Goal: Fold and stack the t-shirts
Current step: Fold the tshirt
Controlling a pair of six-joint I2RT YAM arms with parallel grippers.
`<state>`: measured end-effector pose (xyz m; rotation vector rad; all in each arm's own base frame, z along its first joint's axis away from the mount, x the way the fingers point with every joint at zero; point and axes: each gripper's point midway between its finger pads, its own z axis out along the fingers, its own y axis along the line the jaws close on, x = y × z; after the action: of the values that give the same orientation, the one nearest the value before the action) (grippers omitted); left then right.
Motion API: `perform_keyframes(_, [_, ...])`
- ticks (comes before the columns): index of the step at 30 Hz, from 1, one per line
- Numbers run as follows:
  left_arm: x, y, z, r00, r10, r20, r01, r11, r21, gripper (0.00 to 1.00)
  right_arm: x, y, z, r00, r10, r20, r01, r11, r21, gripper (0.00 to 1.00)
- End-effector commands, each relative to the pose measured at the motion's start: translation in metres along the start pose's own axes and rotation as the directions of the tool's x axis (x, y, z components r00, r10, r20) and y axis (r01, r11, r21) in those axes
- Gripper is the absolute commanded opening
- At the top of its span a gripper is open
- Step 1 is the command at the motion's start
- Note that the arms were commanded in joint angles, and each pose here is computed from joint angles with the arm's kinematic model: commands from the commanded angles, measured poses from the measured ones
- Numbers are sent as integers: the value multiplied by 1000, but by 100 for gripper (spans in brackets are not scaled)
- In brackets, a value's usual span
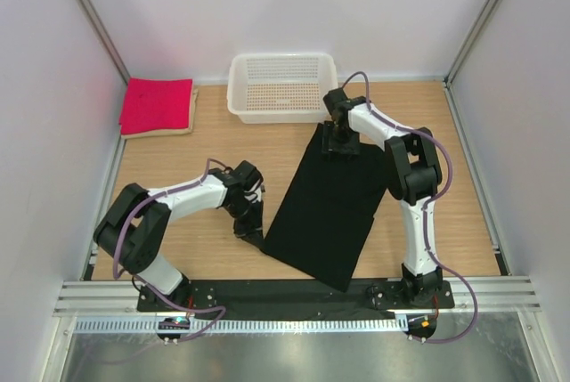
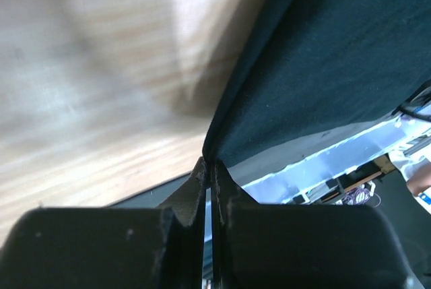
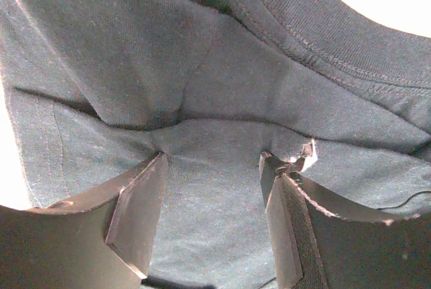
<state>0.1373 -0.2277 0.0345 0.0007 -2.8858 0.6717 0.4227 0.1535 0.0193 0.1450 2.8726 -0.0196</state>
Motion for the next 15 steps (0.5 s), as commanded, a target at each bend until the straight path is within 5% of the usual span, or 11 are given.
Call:
perform_keyframes(1, [26, 4, -9, 998, -33, -52, 32, 999, -23, 0, 42, 11, 13, 996, -38, -76, 40, 999, 20, 64])
perform_keyframes(15, [64, 20, 0, 996, -68, -52, 65, 996, -66, 0, 43, 86, 14, 981, -189, -51, 184, 979, -90, 65])
